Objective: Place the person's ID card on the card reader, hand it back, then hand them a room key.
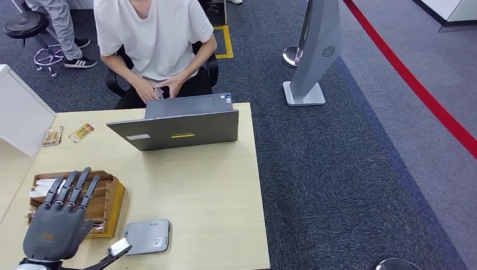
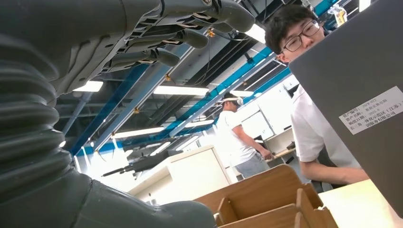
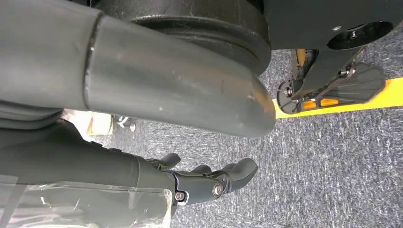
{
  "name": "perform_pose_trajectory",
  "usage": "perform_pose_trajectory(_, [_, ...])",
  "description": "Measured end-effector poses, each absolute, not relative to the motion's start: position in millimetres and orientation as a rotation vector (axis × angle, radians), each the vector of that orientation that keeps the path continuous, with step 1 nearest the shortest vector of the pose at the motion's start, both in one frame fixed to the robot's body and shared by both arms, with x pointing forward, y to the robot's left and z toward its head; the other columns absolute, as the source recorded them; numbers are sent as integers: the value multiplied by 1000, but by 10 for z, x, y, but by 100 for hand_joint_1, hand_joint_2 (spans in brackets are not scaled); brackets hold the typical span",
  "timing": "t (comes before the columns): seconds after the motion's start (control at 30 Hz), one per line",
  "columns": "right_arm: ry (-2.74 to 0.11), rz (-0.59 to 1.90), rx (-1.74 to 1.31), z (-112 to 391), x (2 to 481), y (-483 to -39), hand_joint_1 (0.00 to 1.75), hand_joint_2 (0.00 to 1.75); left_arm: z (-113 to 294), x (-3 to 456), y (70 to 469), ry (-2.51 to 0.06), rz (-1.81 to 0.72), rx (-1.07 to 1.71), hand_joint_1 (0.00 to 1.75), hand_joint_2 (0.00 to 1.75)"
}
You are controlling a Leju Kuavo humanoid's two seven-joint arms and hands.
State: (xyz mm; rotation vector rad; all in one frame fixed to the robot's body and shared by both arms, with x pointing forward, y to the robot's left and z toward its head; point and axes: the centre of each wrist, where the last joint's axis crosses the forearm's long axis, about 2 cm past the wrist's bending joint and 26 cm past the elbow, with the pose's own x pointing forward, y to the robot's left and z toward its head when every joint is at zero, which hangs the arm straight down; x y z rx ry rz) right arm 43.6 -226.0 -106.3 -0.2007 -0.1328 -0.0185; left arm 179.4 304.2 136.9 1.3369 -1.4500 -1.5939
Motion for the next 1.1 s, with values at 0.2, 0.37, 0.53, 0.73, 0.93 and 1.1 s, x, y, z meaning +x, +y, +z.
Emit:
perform_pose_trajectory(0.2, [-131, -38, -197, -1063, 435, -2251, 0, 0, 1383, 1604, 3091, -1443, -1623, 1326, 0, 175])
perform_pose_trajectory(0.37, [-130, -43, -195, -1061, 435, -2237, 0, 0, 1387, 1553, 3106, -1435, -1623, 1313, 0, 175])
perform_pose_trajectory(0.53, [-132, -43, -193, -1059, 436, -2227, 0, 0, 1384, 1552, 3126, -1415, -1621, 1280, 0, 175])
perform_pose_trajectory(0.73, [-133, -29, -194, -1058, 440, -2225, 0, 0, 1332, 1617, 3170, -1357, -1641, 1207, 0, 175])
perform_pose_trajectory(0.93, [-131, -25, -194, -1058, 441, -2225, 0, 0, 1221, 1680, 3211, -1308, -1650, 1166, 0, 175])
perform_pose_trajectory(1.1, [-131, -17, -195, -1058, 443, -2225, 0, 0, 1132, 1726, 3238, -1270, -1649, 1130, 0, 175])
